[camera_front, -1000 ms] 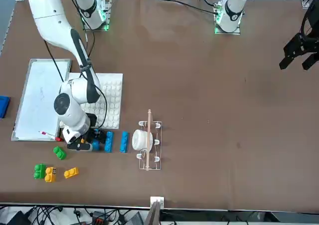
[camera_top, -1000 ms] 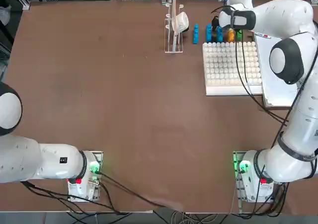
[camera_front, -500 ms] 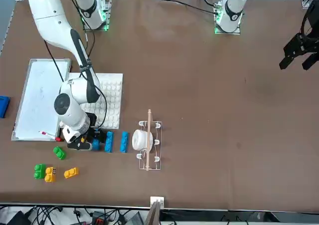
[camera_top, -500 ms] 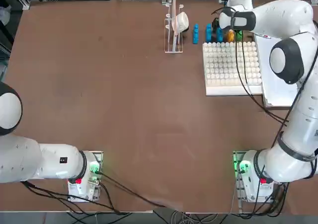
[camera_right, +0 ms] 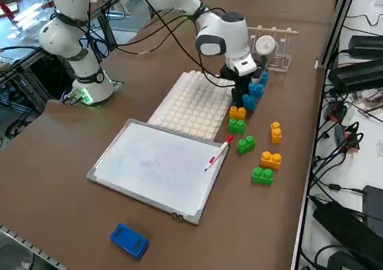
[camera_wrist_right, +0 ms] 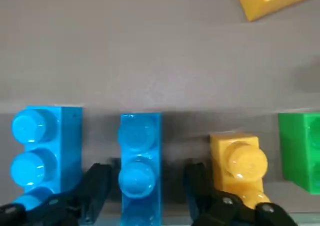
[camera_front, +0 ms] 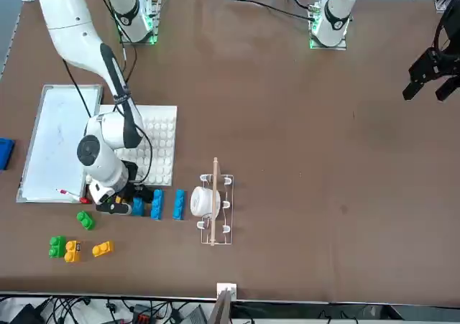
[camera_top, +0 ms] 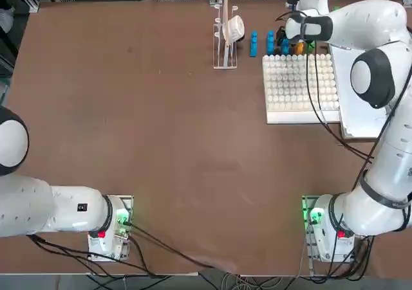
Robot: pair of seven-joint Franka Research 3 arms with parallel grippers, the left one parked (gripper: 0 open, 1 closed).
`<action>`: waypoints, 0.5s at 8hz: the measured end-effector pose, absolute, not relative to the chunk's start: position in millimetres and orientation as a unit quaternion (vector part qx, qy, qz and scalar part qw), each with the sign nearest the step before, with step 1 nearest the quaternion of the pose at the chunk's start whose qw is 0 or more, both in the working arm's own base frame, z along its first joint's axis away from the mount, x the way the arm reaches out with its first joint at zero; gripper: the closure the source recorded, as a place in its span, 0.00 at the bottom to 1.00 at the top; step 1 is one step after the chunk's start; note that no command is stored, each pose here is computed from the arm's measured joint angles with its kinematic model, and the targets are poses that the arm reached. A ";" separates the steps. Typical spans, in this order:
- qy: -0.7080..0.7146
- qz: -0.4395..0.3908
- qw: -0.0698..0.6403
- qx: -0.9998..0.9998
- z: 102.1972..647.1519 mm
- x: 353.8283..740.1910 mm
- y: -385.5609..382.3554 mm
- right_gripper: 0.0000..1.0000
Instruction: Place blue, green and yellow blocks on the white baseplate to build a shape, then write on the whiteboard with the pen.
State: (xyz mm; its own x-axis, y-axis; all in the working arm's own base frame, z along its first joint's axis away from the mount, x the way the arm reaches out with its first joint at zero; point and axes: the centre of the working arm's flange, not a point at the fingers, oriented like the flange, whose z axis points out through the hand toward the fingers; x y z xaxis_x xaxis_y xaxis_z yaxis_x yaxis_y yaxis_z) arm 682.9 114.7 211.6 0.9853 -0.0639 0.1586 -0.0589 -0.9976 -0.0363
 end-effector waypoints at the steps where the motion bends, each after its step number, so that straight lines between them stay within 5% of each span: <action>1: 0.031 -0.081 0.016 -0.996 212.3 683.1 114.1 0.37; 3: 0.031 -0.081 0.016 -0.996 212.8 683.1 114.2 0.58; 4: 0.030 -0.080 0.016 -0.996 213.1 682.9 114.3 0.59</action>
State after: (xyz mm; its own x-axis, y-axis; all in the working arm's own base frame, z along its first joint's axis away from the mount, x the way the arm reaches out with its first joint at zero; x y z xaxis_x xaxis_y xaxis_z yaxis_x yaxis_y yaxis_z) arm 682.9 114.3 213.1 0.9855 -0.0617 0.1579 -0.0566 -0.9977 -0.0360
